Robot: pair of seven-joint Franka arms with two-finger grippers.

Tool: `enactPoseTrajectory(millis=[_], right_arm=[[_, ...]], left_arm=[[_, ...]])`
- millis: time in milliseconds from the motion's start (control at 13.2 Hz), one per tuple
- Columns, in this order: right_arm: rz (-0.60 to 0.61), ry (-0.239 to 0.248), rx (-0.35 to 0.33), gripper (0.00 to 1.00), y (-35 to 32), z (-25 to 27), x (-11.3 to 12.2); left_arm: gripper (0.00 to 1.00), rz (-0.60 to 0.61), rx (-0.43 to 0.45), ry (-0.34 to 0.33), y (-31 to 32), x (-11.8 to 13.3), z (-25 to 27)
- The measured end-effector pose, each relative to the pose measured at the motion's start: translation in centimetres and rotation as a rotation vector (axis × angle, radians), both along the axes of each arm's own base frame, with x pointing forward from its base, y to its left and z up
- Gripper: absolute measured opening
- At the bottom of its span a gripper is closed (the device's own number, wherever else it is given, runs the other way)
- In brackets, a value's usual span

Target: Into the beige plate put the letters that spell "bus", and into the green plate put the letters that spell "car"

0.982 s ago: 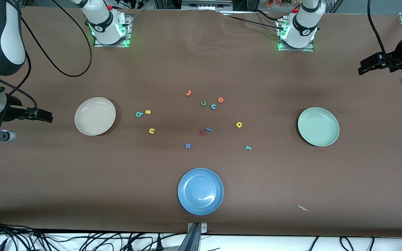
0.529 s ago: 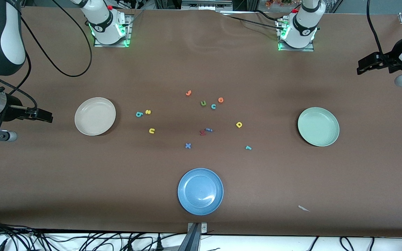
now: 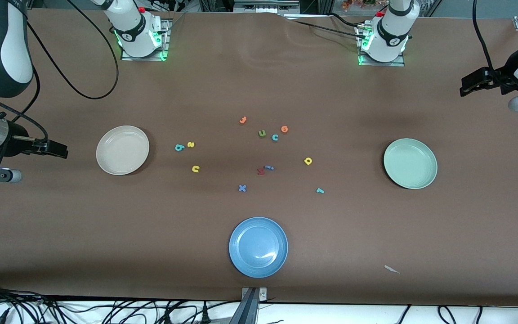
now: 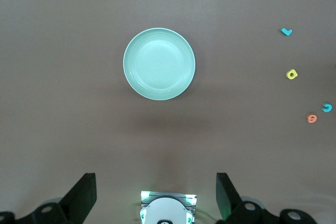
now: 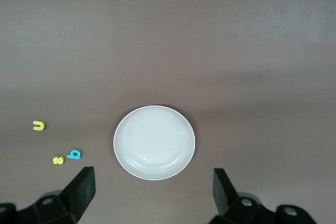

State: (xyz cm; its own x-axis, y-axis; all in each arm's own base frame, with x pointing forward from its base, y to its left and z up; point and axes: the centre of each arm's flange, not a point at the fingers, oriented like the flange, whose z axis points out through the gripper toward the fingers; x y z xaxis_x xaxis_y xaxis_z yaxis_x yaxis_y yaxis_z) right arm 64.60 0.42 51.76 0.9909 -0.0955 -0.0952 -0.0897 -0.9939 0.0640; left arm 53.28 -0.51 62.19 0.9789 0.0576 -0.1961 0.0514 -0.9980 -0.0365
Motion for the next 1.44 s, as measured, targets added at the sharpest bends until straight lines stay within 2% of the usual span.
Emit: enactPoseTrajectory(millis=[378,680,982,1284,1436], right_arm=[[-0.106,-0.004,0.0,1.0,3.6,-0.2,-0.1],[-0.174,0.029,-0.014,1.0,9.5,-2.2,-0.8],[-0.24,0.079,-0.054,1.0,15.1,-6.5,-1.5],[-0.28,0.102,-0.068,1.0,18.8,-13.2,-3.3],[-0.29,0.146,-0.061,1.0,19.7,-15.6,-4.7]], left_arm=[[1.0,-0.008,-0.001,0.0,-0.4,0.0,0.0],[1.0,-0.085,-0.004,-0.001,-4.4,-0.2,0.0],[1.0,-0.152,-0.042,0.001,-8.3,-0.4,-0.9],[1.0,-0.258,-0.051,0.059,-14.1,-1.2,-5.6],[1.0,-0.279,-0.049,0.092,-15.2,-1.4,-7.7]])
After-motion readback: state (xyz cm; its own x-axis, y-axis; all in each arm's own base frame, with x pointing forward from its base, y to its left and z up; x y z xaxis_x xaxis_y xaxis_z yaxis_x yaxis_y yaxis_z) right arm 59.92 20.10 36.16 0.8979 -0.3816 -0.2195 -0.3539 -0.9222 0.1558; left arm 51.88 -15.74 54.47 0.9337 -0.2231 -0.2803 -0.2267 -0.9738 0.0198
